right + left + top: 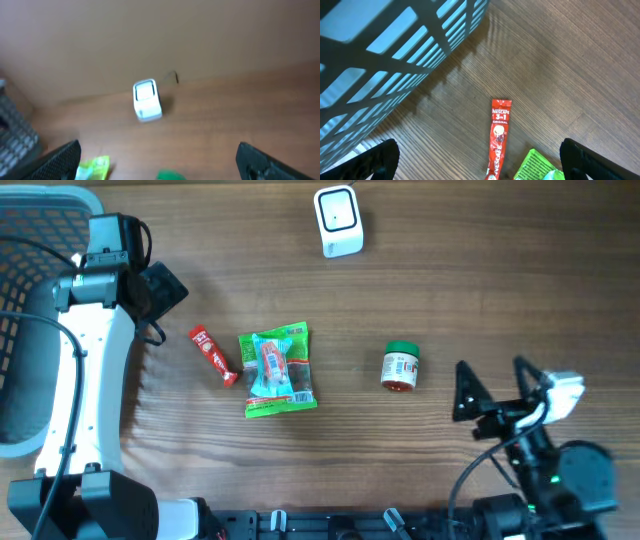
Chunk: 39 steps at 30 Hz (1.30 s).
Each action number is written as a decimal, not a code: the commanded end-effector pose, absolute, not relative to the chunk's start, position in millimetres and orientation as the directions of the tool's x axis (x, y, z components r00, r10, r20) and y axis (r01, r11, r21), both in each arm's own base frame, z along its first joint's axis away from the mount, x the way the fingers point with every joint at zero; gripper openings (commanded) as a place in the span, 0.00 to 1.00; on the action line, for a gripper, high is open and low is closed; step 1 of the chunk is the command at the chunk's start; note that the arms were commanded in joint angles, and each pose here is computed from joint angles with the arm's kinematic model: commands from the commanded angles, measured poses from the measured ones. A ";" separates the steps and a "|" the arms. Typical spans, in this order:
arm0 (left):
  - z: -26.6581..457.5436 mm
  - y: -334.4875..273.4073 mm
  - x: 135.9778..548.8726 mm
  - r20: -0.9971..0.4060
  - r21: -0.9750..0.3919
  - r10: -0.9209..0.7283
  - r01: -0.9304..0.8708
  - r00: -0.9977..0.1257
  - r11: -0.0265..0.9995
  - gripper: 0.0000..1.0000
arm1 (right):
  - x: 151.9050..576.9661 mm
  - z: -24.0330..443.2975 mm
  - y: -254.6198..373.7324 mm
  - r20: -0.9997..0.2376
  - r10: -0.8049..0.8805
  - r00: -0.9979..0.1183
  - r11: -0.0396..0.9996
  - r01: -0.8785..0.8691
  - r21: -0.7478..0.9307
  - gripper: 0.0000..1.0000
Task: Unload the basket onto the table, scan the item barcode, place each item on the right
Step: 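Move the right gripper over the green-capped jar and lower onto it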
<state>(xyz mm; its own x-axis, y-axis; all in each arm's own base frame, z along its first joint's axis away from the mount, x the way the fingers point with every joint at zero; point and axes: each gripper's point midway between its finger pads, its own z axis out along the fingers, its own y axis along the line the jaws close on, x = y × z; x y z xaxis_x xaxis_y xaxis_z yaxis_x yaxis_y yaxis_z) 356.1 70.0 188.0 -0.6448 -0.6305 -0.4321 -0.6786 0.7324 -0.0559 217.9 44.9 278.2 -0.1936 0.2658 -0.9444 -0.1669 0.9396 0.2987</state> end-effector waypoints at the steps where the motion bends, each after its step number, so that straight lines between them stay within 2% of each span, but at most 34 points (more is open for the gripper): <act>1: 195.6 76.3 357.6 -0.456 -0.055 -0.629 -0.686 -0.629 0.726 1.00 | 223.9 303.0 44.9 -0.905 0.236 -0.354 0.950 -0.114 0.292 1.00; 5: 195.6 76.3 357.6 -0.456 -0.055 -0.629 -0.686 -0.629 0.726 1.00 | 238.6 311.6 55.6 -0.761 0.199 -0.617 0.951 -0.065 0.301 1.00; 8: 195.6 76.3 357.6 -0.456 -0.055 -0.629 -0.686 -0.629 0.726 1.00 | 262.9 312.6 70.5 -0.584 0.170 -0.794 0.946 -0.034 0.322 1.00; 12: 195.6 76.5 357.6 -0.456 -0.055 -0.629 -0.686 -0.629 0.725 1.00 | 299.6 300.7 92.7 -0.408 0.147 -0.901 0.926 -0.020 0.378 1.00; 15: 195.6 76.3 357.6 -0.456 -0.055 -0.629 -0.686 -0.629 0.726 1.00 | 326.3 269.9 105.0 -0.315 0.130 -0.940 0.915 -0.009 0.404 1.00; 22: 195.6 76.3 357.6 -0.456 -0.055 -0.629 -0.686 -0.629 0.726 1.00 | 343.8 186.7 104.6 -0.083 0.121 -0.989 0.936 0.085 0.343 1.00; 29: 195.6 76.5 357.6 -0.456 -0.055 -0.629 -0.686 -0.629 0.725 1.00 | 353.9 148.0 106.4 0.001 0.104 -0.995 0.946 0.100 0.309 1.00; 33: 195.6 76.3 357.6 -0.456 -0.055 -0.629 -0.686 -0.629 0.726 1.00 | 353.2 127.8 105.8 0.039 0.106 -0.994 0.967 0.112 0.229 0.94; 39: 195.5 76.3 357.5 -0.456 -0.055 -0.629 -0.686 -0.629 0.726 1.00 | 343.1 105.8 112.3 0.112 0.113 -0.987 0.978 0.131 0.162 0.94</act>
